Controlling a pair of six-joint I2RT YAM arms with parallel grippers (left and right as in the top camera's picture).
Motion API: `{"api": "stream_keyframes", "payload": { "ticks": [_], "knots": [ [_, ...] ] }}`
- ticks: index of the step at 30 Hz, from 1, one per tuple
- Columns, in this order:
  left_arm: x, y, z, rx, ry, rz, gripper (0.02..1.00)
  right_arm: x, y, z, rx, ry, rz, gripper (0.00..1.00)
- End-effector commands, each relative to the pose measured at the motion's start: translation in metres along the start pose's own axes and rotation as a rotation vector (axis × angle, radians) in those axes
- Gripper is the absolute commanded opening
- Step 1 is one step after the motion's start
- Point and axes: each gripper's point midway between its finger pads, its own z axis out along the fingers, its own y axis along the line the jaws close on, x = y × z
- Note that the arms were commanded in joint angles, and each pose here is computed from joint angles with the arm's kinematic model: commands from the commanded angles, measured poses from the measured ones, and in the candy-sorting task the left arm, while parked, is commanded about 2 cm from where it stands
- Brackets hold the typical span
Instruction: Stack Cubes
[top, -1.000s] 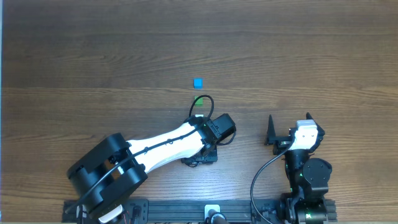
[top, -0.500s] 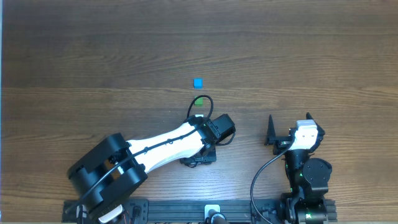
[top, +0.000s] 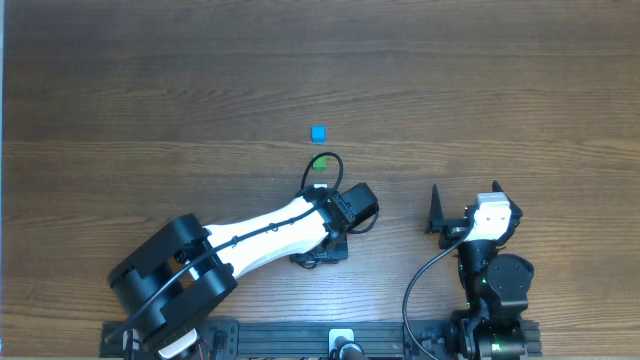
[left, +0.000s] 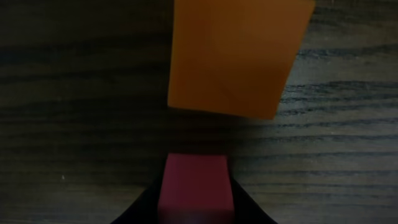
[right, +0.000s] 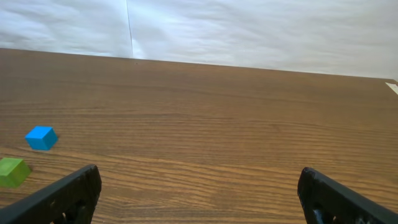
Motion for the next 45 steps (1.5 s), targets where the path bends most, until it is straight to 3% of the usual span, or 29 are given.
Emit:
{"api": "stream_keyframes", "payload": {
  "ticks": [1,13,20,38,45],
  "knots": [
    [-0.001,0.008,0.008,-0.034,0.003,-0.023,0.268,0.001,0.000,0.000,0.000,-0.003,0.004,0.993],
    [-0.002,0.006,0.008,-0.025,0.003,-0.022,0.253,0.001,0.000,0.000,0.000,-0.003,0.004,0.991],
    [-0.013,-0.003,0.000,0.042,-0.016,-0.019,0.235,0.001,0.000,0.000,0.000,-0.003,0.004,0.991],
    [-0.039,-0.011,-0.055,0.192,-0.129,0.010,0.220,0.001,0.000,0.000,0.000,-0.003,0.004,0.993],
    [-0.073,-0.006,-0.084,0.164,-0.216,0.028,0.213,0.001,0.000,0.000,0.000,-0.003,0.004,0.993]
  ]
}}
